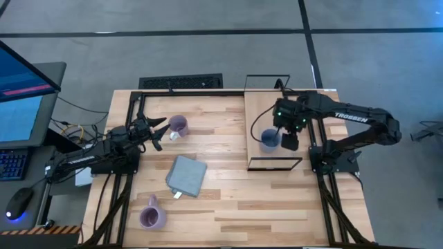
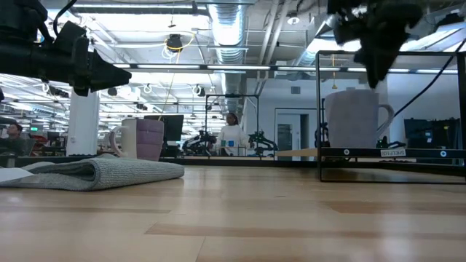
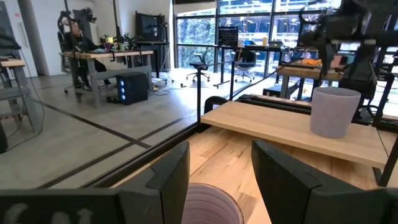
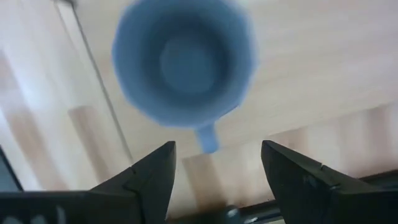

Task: Stack small to large cups/mugs on shelf
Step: Put the white and purple mug on the shelf

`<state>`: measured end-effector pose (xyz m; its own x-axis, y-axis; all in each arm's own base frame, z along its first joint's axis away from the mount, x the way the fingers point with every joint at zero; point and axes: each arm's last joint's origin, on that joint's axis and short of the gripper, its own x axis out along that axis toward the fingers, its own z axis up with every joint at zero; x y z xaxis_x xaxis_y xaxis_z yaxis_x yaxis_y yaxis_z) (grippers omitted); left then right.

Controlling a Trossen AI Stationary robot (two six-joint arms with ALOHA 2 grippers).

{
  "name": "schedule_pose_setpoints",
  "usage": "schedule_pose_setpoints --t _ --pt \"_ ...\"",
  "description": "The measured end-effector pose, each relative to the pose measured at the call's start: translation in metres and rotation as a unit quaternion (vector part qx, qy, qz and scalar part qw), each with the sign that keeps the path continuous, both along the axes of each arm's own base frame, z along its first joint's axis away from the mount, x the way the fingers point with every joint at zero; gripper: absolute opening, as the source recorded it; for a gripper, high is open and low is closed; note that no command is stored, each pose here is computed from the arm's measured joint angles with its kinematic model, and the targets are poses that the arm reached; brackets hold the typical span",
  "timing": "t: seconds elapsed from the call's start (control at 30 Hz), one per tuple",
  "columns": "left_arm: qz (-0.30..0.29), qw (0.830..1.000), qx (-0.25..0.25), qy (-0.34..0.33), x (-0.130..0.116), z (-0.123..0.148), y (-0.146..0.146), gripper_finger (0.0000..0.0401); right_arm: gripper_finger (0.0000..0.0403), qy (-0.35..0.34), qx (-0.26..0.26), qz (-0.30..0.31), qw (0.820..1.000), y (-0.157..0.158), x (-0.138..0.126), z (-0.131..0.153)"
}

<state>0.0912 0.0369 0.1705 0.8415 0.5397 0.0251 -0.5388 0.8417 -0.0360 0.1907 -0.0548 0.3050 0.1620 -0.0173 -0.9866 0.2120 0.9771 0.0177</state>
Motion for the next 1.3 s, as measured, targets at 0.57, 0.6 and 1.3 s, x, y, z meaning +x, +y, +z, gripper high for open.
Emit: schedule_pose_setpoints --t 0.57,0.6,1.3 --pt "0.000 1.000 0.010 0.001 0.000 0.001 0.000 0.0164 0.0260 -0.331 -0.125 0.062 0.933 -0.003 0.045 0.085" --pt "0.000 1.000 0.010 0.001 0.000 0.001 0.000 0.0164 0.0260 -0.334 -0.126 0.062 0.932 -0.004 0.049 0.085" --pt "-0.017 0.994 0.094 0.060 0.001 0.000 -0.001 0.0164 0.0260 -0.356 -0.072 0.078 0.928 -0.004 0.129 0.040"
